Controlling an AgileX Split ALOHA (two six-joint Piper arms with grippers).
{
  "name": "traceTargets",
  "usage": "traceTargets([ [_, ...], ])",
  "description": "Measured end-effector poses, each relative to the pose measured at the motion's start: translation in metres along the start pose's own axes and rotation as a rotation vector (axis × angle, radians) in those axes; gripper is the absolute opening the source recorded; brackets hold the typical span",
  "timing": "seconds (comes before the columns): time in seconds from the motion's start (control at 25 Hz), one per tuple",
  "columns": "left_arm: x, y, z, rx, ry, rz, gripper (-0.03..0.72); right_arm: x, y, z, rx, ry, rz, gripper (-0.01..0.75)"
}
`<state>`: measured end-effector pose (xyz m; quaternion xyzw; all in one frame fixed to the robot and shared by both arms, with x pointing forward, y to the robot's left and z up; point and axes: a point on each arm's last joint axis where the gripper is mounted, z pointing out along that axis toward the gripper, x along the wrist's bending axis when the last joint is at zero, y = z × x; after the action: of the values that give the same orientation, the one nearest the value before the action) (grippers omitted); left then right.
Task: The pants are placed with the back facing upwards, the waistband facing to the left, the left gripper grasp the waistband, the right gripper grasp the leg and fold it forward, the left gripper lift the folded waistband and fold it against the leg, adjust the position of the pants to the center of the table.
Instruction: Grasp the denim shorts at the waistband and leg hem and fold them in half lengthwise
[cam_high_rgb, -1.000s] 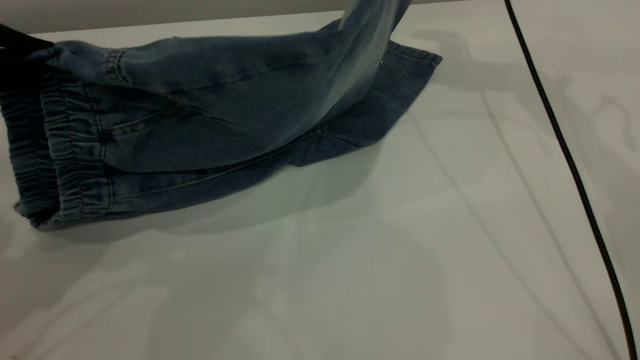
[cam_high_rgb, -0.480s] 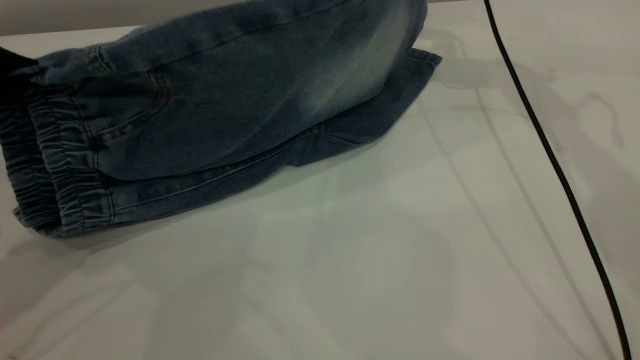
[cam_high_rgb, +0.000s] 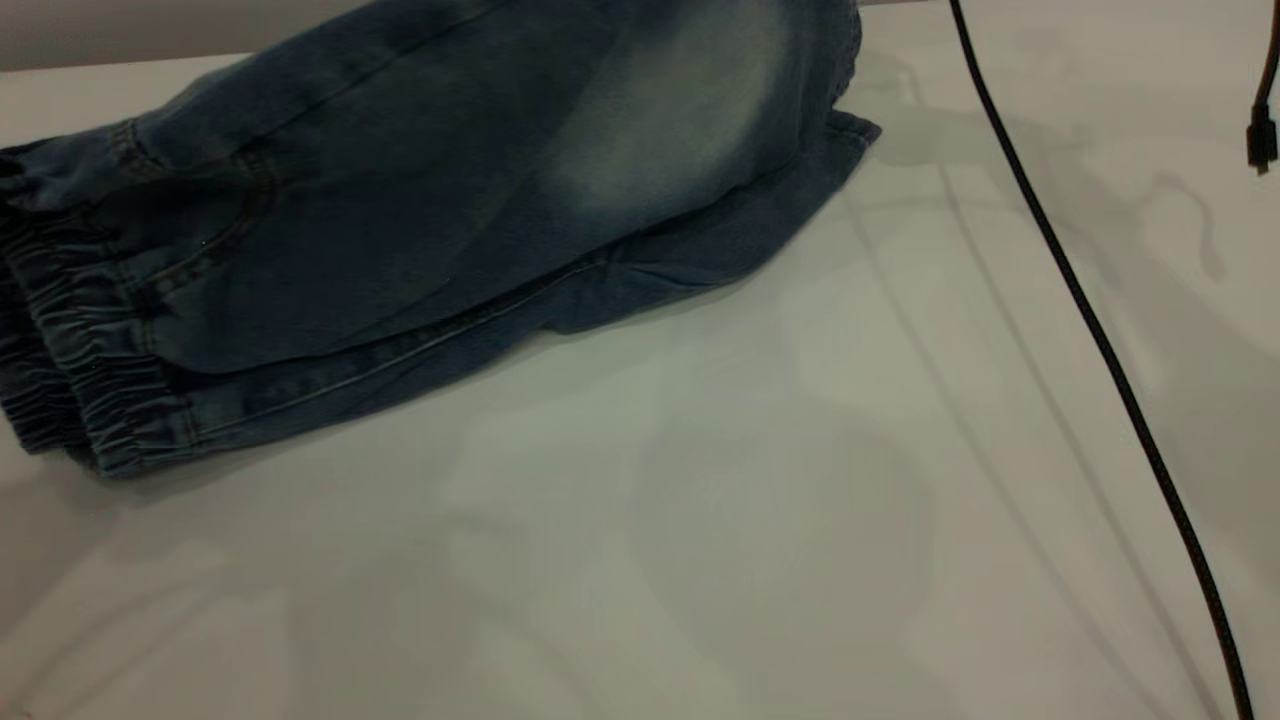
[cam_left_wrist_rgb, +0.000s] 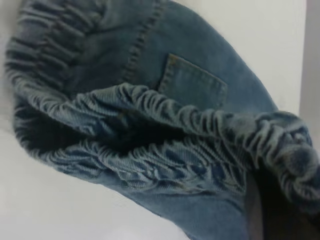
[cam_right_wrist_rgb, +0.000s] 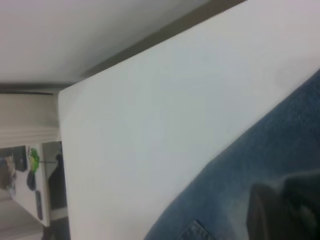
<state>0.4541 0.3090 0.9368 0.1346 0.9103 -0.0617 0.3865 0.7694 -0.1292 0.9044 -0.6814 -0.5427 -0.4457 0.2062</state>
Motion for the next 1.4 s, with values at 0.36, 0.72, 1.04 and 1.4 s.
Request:
traceTargets([
  [0.36,0.007,0.011,-0.001,-0.123,0.071,-0.015,0.089,-0.008,-0.003,0.006,-0.006,-0.095,-0.020,0.008],
  [0.72,0.011,0.019,-0.003,-0.212,0.127,0.020,0.089,-0.011,-0.008,0.009,0.016,-0.159,-0.042,0.008],
  [1.04,0.013,0.023,-0.004,-0.242,0.166,0.140,0.089,-0.015,-0.009,0.008,0.033,-0.200,-0.048,0.008],
  [1.4,0.013,0.023,-0.004,-0.241,0.172,0.176,0.089,-0.015,-0.009,0.008,0.039,-0.202,-0.049,0.008],
])
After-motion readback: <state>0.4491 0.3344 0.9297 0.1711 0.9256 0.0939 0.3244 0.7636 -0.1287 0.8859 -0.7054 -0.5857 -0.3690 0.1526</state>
